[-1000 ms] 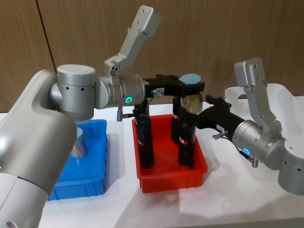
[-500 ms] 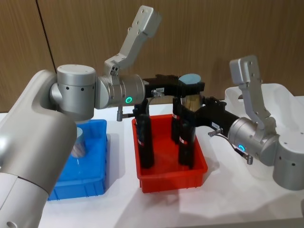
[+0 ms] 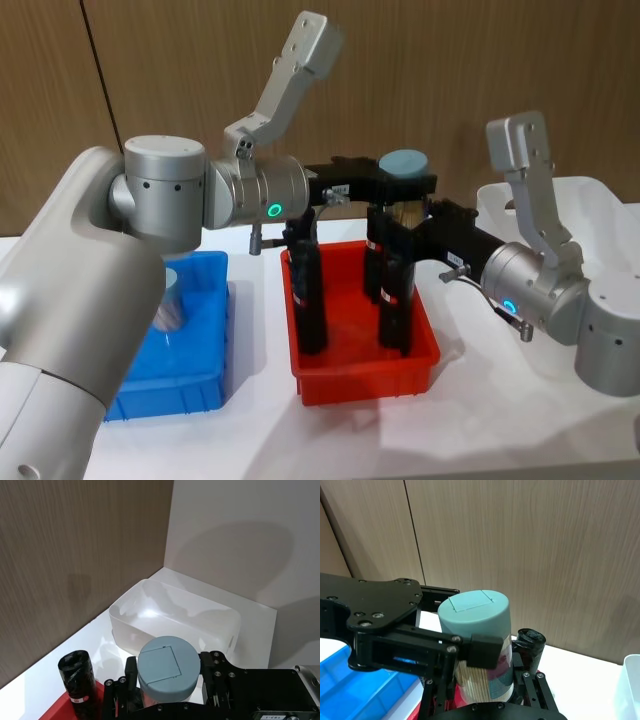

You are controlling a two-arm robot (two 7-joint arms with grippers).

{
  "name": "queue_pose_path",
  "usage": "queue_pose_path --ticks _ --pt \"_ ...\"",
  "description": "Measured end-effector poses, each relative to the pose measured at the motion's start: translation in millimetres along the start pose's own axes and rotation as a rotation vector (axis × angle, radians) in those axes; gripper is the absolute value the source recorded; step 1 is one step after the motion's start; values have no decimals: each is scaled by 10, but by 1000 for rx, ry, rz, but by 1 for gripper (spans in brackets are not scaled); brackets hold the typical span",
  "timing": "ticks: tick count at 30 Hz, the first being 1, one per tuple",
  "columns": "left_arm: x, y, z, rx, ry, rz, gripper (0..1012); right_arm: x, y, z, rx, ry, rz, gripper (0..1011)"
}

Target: Pick the cotton swabs from the blue box and place them into the white box.

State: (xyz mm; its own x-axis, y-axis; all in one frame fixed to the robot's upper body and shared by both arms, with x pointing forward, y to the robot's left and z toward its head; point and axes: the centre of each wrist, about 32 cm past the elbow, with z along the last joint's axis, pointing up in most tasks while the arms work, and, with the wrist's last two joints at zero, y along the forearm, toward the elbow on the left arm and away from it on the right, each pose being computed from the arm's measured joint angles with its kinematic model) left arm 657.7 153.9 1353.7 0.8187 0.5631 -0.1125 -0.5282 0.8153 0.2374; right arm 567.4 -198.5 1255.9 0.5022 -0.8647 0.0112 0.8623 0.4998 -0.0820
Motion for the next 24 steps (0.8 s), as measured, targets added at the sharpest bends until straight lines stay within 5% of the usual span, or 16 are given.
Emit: queue_pose_path --ticks 8,24 --pt "0 0 0 0 0 0 997 -4 0 7 6 1 1 642" --pt "0 1 1 0 0 0 1004 13 -16 -21 7 8 -12 642"
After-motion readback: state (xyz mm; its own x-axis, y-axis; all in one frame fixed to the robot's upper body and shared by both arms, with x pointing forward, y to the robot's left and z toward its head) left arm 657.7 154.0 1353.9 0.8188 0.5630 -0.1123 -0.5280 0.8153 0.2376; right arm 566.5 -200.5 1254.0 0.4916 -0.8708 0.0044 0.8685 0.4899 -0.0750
